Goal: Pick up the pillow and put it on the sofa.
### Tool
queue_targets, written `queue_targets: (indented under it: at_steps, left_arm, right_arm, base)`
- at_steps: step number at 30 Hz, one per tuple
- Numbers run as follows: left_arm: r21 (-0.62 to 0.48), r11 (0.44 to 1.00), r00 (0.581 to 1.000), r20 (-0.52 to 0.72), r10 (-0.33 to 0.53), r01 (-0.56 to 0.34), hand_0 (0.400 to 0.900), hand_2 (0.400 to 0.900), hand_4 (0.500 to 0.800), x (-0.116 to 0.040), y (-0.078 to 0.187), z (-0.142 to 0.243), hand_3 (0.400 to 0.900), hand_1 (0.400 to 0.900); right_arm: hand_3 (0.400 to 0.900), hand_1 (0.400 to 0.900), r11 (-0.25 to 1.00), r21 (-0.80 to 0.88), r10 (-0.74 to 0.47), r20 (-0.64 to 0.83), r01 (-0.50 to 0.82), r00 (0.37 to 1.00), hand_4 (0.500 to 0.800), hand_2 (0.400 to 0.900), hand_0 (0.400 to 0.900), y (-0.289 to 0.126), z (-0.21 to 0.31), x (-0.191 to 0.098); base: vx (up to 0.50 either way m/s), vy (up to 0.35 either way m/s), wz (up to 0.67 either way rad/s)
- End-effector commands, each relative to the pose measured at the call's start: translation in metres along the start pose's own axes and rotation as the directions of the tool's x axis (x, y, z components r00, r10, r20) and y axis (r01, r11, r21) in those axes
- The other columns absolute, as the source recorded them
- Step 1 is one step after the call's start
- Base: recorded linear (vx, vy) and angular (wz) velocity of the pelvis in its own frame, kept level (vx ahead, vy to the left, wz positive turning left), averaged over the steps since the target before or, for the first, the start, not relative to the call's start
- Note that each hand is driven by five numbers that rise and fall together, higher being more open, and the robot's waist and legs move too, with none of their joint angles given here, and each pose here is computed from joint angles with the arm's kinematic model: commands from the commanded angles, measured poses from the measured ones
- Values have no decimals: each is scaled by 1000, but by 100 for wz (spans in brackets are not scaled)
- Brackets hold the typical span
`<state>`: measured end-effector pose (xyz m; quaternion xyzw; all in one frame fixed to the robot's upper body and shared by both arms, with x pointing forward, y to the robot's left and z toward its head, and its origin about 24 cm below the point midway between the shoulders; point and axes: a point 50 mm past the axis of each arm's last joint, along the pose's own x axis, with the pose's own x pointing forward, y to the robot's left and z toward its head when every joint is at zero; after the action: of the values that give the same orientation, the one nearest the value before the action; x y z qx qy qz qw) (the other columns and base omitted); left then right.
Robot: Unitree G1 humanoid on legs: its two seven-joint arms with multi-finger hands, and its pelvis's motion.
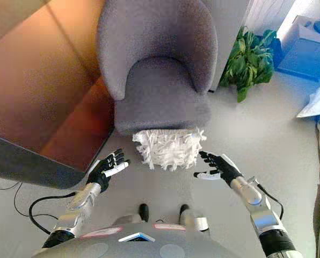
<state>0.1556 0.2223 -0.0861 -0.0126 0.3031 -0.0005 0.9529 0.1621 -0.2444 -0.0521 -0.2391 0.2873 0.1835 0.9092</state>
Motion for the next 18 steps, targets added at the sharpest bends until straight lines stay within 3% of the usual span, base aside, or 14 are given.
queue_targets:
  at_steps: [1, 18]
  left_arm:
    - [63, 998, 977, 211, 11, -25, 900, 900, 800, 3, 18, 46, 900, 900]
    - [72, 997, 983, 184, 4, -18, 900, 900, 800, 2, 16, 39, 900, 900]
  right_arm:
    - [900, 900, 995, -71, -57, 196, 72, 979, 800, 900, 900, -24, 38, 0]
    - [900, 900, 998, -45, -40, 196, 50, 980, 800, 900, 900, -19, 37, 2]
  base:
    - [-9, -2, -4]
    - [0, 0, -1]
